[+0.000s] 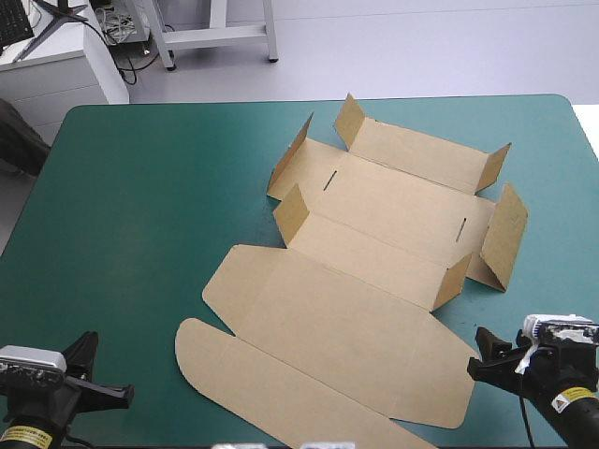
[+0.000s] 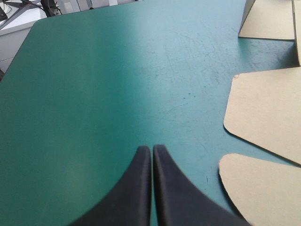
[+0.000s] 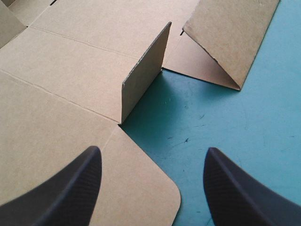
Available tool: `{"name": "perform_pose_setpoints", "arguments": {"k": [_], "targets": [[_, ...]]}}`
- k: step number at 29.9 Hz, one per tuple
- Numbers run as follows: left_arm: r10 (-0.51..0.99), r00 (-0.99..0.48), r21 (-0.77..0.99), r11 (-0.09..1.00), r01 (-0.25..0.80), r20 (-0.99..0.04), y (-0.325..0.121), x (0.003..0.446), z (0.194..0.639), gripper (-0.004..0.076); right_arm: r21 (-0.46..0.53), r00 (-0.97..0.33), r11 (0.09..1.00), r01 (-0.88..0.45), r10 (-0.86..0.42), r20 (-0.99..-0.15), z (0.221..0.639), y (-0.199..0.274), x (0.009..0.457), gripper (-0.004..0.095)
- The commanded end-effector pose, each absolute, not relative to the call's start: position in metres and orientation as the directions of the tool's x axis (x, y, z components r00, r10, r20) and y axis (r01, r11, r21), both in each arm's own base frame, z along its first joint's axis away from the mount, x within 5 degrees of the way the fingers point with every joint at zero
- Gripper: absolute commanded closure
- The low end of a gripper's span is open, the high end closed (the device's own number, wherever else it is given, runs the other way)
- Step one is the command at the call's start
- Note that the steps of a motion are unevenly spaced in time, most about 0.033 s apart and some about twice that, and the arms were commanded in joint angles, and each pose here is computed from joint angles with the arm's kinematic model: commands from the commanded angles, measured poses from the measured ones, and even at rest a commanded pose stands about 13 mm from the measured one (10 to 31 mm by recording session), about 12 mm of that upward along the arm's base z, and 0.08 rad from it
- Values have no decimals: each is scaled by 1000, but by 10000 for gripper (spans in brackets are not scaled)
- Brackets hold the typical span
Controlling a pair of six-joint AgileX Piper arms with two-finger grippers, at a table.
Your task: Fold the box
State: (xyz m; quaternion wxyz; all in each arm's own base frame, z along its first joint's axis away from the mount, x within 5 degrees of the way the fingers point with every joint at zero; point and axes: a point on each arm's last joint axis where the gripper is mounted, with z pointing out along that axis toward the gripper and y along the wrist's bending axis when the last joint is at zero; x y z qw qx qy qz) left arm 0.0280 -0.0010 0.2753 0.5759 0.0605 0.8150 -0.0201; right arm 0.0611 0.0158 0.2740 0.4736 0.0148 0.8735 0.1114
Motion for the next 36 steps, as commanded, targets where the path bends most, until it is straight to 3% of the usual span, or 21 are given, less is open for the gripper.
{"name": "perform_pose_setpoints", "arguments": {"k": [1, 9, 17, 21, 27, 36], "targets": [[58, -253, 26, 992, 125, -966, -2, 30, 289, 734, 225, -523, 971, -76, 153, -839, 298, 16, 72, 319], [58, -253, 26, 992, 125, -966, -2, 30, 289, 734, 226, -568, 972, -64, 151, -809, 339, 18, 114, 319], [58, -253, 26, 992, 125, -966, -2, 30, 289, 734, 275, -729, 962, -3, 186, -659, 342, 23, 174, 321], [58, -253, 26, 992, 125, -966, -2, 30, 289, 734, 324, -787, 946, 23, 217, -578, 334, 27, 204, 362], [58, -253, 26, 992, 125, -966, -2, 30, 289, 734, 317, -884, 946, 67, 204, -421, 307, 30, 238, 408], [58, -253, 26, 992, 125, -966, -2, 30, 289, 734, 320, -925, 939, 127, 229, -305, 266, 32, 269, 410]]}}
